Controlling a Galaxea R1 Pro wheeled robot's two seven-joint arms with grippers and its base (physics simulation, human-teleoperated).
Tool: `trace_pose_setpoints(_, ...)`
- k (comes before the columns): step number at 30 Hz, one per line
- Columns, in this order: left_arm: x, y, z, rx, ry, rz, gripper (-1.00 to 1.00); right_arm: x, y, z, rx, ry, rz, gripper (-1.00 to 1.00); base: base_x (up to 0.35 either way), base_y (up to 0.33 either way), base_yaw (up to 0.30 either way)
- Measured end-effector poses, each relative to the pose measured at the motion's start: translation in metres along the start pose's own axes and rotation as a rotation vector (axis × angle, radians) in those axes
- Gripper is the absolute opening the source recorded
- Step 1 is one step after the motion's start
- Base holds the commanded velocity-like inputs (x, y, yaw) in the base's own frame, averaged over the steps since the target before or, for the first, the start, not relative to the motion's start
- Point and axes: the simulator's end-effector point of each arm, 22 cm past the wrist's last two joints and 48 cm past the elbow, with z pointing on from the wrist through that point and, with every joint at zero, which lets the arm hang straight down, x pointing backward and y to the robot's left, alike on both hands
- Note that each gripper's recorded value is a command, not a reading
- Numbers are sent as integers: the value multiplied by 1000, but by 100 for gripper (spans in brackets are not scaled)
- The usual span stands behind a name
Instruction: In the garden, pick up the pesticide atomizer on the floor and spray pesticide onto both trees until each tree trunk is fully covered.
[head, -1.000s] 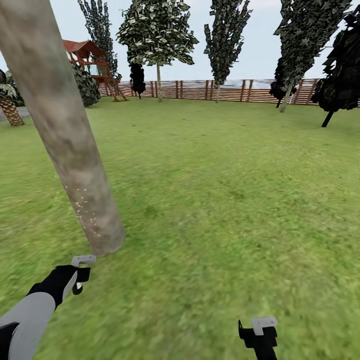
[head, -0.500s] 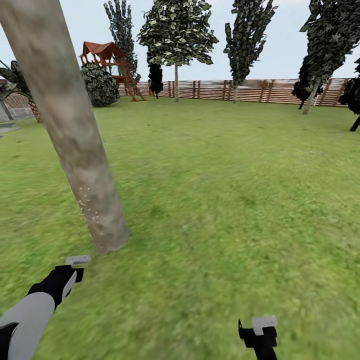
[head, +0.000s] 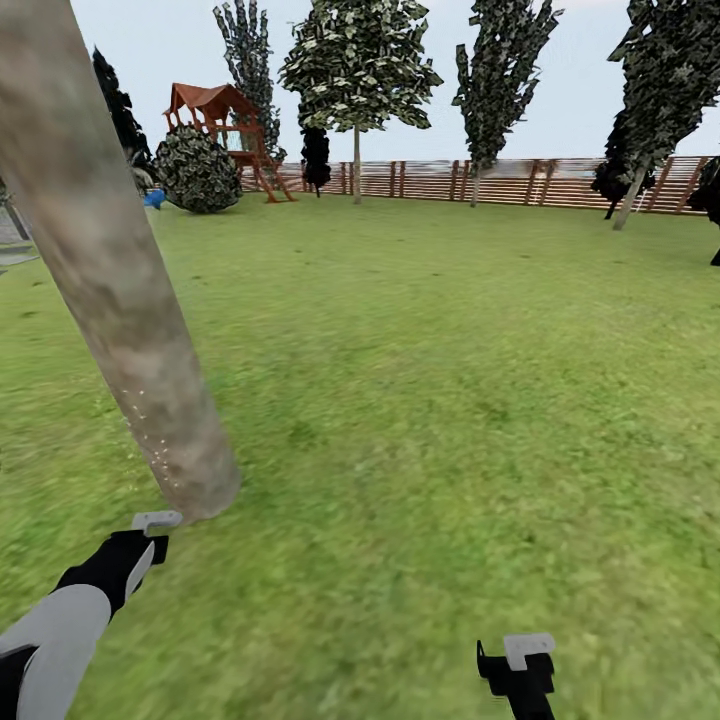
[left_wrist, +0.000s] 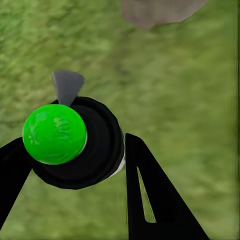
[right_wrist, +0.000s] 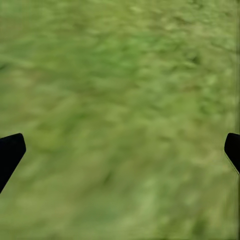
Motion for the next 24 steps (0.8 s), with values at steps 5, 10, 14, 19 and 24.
trace_pose_setpoints(5, 0, 1, 0, 0, 0, -1, -100, 0, 0, 0, 0, 0, 0, 100, 116, -256, 268)
trace_pose_setpoints(10, 0, 1, 0, 0, 0, -3, -100, 0, 0, 0, -1, 0, 0, 100, 96, -263, 277)
trace_pose_setpoints(14, 0, 1, 0, 0, 0, -3, -100, 0, 0, 0, 0, 0, 0, 100, 95, -263, 267)
trace_pose_setpoints(19, 0, 1, 0, 0, 0, -4, -100, 0, 0, 0, 0, 0, 0, 100, 139, -262, 42)
trace_pose_setpoints(24, 0, 0, 0, 0, 0, -3, -100, 0, 0, 0, 0, 0, 0, 100, 161, -258, 1)
